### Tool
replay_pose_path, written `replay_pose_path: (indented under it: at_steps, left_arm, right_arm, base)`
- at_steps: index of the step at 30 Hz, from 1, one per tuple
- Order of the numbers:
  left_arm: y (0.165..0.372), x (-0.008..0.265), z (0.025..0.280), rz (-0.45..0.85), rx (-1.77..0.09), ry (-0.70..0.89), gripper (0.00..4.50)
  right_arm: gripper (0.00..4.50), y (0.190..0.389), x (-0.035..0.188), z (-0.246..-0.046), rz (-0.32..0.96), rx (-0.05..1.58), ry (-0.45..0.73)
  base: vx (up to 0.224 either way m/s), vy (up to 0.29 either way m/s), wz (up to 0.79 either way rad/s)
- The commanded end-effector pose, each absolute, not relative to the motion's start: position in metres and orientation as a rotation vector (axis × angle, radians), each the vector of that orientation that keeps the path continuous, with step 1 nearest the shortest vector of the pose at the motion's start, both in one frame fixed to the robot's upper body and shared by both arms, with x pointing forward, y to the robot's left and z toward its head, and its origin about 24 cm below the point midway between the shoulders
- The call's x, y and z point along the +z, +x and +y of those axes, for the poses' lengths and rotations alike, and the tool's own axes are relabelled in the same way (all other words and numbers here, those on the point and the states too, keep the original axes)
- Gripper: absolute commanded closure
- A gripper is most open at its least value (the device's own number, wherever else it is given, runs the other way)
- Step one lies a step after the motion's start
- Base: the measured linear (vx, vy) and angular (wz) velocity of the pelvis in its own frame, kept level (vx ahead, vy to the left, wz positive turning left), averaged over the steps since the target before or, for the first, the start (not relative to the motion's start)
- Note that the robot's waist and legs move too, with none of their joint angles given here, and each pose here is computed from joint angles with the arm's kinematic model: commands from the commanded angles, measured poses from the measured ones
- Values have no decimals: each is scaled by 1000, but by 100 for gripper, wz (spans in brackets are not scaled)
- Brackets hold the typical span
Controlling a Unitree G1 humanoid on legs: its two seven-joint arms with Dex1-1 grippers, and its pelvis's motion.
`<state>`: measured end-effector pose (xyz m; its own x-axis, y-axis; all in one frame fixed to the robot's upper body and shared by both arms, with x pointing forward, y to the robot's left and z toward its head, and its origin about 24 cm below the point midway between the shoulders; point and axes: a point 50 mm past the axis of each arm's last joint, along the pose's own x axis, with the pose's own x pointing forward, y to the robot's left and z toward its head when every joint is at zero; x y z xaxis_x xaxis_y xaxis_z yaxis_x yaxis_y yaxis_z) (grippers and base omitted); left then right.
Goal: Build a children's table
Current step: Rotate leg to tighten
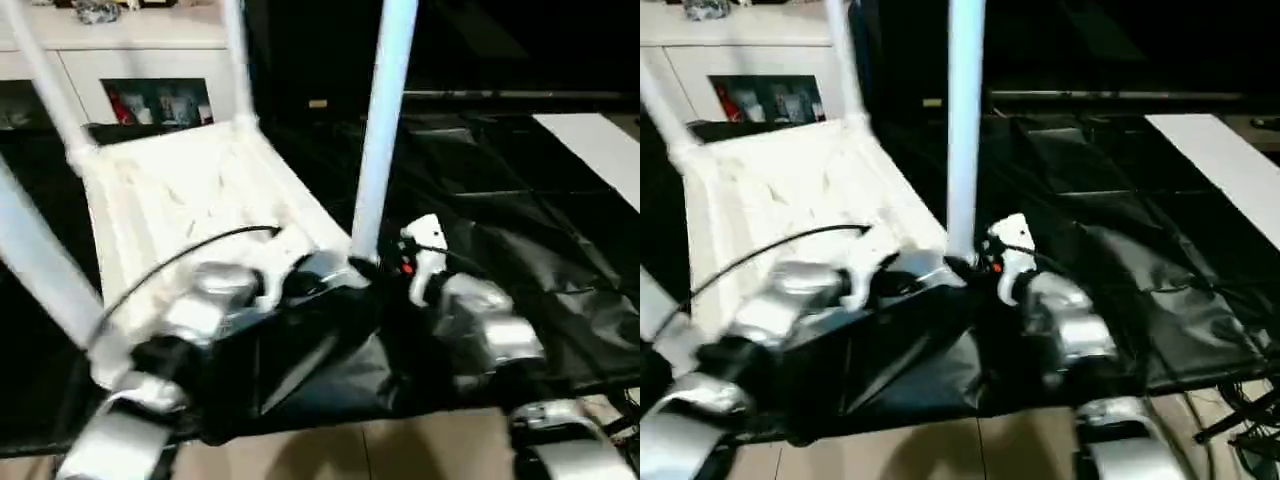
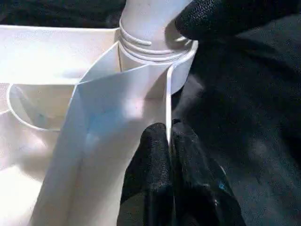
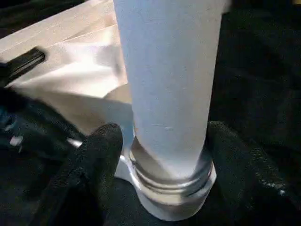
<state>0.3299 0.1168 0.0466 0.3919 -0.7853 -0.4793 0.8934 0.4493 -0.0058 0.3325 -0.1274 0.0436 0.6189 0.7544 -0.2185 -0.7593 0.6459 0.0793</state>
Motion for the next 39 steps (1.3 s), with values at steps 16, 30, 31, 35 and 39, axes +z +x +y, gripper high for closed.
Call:
replay_pose_path:
  at_steps: [16,30,31,35,39]
  left_arm:
    - [302,51,137,472,-1355,195,450]
    - [320,47,129,463,-1143,226,450]
    - [326,45,127,466,-1073,229,450]
    - [340,44,118,453,-904,210,450]
    - [351,46,99,421,-763,192,450]
  right_arm:
    - [190,317,62,-147,270,1284,-59]
    - [248,322,36,-143,338,1029,-51]
    - [249,326,30,-143,352,922,-52]
    - [253,333,18,-139,364,643,14]
    - [254,335,15,-117,339,475,118]
  base:
    - [0,0,0]
    - [0,0,0]
    - [0,0,0]
    - [0,0,0]
    - [0,0,0]
